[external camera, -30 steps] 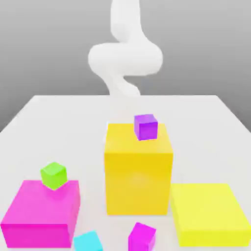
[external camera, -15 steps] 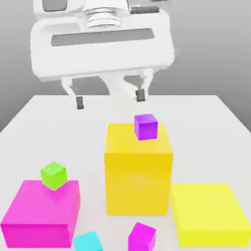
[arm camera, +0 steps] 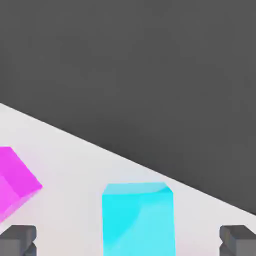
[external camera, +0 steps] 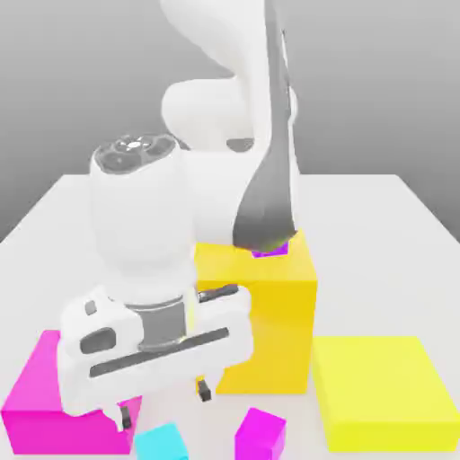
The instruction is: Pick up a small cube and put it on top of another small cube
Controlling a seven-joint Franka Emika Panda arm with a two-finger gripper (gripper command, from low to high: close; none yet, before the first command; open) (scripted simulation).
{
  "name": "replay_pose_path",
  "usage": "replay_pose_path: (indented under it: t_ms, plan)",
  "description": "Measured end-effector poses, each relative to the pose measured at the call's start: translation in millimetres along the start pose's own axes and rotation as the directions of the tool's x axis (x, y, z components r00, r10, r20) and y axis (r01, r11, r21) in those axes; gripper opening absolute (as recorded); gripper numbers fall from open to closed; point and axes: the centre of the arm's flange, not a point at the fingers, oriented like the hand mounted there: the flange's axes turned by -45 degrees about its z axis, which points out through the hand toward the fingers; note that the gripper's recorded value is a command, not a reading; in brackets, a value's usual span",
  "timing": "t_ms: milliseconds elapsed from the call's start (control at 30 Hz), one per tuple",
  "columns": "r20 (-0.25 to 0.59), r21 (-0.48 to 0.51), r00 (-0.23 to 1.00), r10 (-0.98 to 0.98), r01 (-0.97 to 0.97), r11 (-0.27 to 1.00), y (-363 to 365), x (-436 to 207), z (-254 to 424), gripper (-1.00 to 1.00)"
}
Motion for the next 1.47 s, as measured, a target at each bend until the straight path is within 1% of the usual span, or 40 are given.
replay_pose_path:
  t_ms: [100,133,367,500,533,633,733,867,1167,1233,1333,1367,1467]
  plan:
    - [0.008,-0.001,1.000,-0.005,0.005,1.000,1,-2,43,0.00]
    - [0.009,-0.001,1.000,-0.005,0.005,1.000,1,-3,53,-1.00]
    - [0.010,0.000,1.000,-0.005,0.005,1.000,1,-3,53,-1.00]
    - [0.010,0.000,1.000,-0.007,0.007,1.000,0,-2,5,-1.00]
    - [0.010,-0.012,0.999,-0.035,0.035,0.999,-2,0,-3,-1.00]
    - [0.006,-0.013,1.000,-0.014,0.014,1.000,3,-16,-30,-1.00]
    - [0.002,-0.008,0.999,0.037,-0.037,0.999,11,-40,-55,-1.00]
    - [-0.001,0.009,0.985,0.171,-0.171,0.985,26,-86,-84,-1.00]
    - [0.004,0.000,0.898,0.441,-0.441,0.898,28,-181,-138,-1.00]
    - [0.007,0.001,0.878,0.478,-0.478,0.878,28,-190,-128,-1.00]
    - [0.008,0.001,0.872,0.489,-0.489,0.872,28,-193,-94,-1.00]
    - [0.009,-0.001,0.871,0.491,-0.491,0.871,28,-194,-83,1.00]
    - [0.009,-0.001,0.871,0.491,-0.491,0.871,28,-194,-83,1.00]
